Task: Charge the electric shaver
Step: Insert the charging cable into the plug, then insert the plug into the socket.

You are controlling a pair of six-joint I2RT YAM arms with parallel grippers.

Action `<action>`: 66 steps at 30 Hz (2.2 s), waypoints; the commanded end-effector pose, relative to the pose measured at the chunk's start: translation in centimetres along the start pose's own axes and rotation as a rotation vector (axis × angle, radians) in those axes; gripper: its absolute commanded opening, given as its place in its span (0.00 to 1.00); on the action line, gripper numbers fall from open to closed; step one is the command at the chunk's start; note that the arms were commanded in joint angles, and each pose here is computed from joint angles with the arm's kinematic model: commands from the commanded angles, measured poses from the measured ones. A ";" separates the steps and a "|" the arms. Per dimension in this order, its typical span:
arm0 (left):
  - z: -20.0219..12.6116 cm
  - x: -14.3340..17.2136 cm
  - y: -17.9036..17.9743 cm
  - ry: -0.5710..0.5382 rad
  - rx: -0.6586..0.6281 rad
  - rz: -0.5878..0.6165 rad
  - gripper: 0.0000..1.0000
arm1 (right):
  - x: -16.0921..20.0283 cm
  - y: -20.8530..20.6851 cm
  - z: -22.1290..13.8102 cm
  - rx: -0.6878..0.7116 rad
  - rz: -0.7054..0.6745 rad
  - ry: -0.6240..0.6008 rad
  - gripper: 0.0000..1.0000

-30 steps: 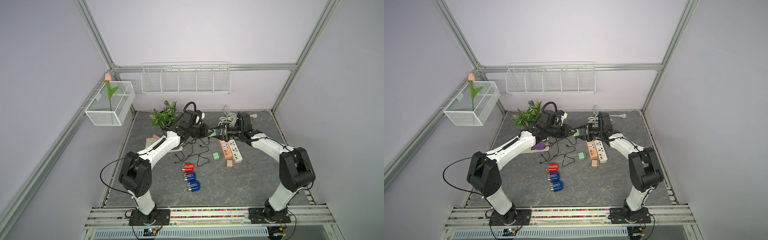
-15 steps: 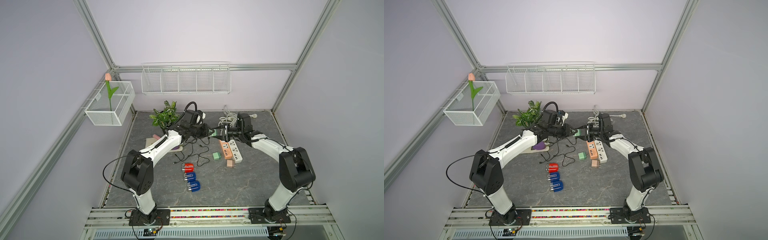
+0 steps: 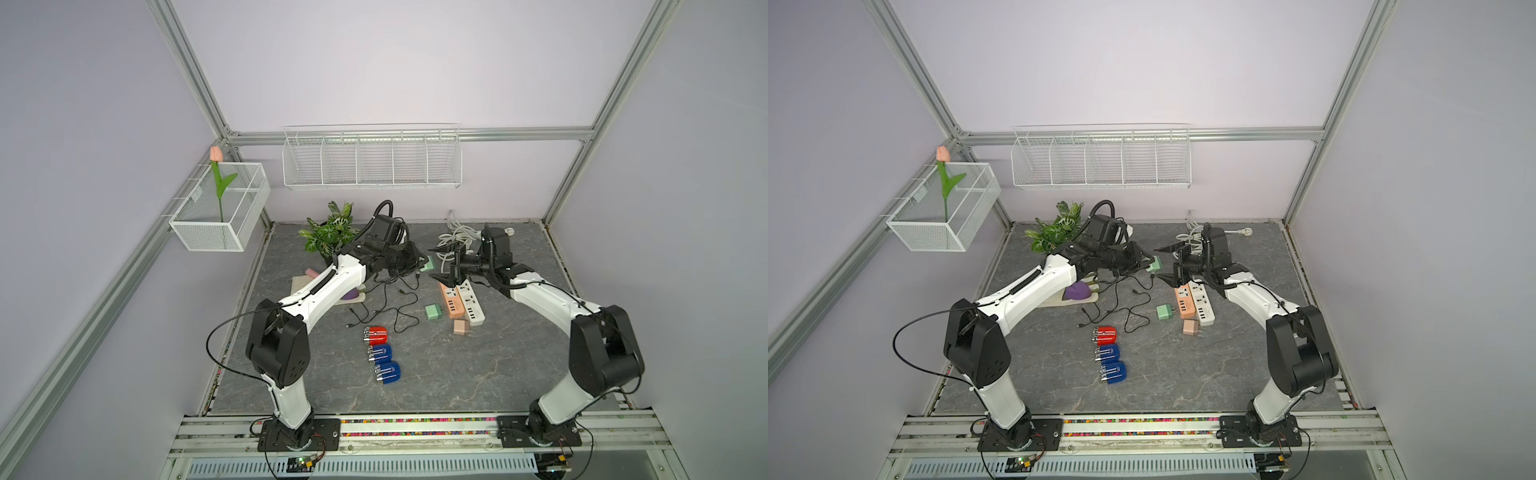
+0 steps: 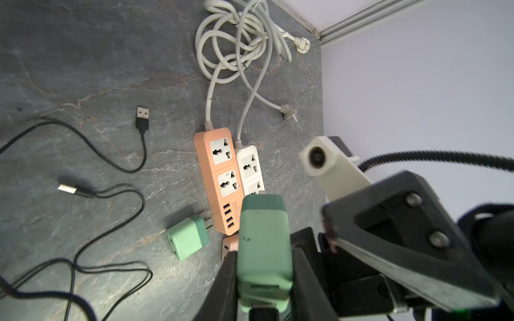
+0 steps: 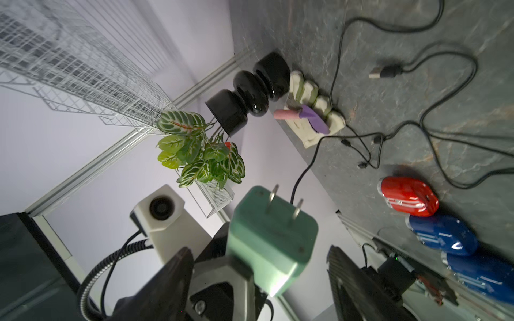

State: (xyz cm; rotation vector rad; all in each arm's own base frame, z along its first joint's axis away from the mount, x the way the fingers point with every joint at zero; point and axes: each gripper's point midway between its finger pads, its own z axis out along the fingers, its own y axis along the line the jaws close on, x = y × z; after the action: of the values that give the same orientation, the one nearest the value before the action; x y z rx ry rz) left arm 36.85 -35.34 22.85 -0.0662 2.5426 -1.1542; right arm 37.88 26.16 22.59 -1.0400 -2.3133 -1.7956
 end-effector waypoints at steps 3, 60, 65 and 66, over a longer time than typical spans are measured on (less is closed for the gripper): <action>-0.3 0.0 1.4 0.061 -0.141 -0.208 0.00 | 0.7 0.5 -4.1 0.092 -0.639 -0.190 0.70; 0.4 0.6 1.3 0.209 -0.254 -0.392 0.00 | 1.6 -4.3 2.5 0.487 -2.171 -0.536 0.42; 0.6 0.8 1.2 0.220 -0.246 -0.398 0.00 | 1.6 -4.7 2.3 0.476 -2.162 -0.545 0.46; 0.6 0.9 1.2 0.222 -0.247 -0.398 0.00 | 1.5 -4.6 2.4 0.476 -2.164 -0.547 0.45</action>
State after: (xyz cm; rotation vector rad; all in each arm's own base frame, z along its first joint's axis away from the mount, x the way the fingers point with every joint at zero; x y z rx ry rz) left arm 36.20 -34.46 20.37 -0.5578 2.9717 -0.9697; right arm 35.24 28.58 17.57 2.0803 -3.8342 -0.1990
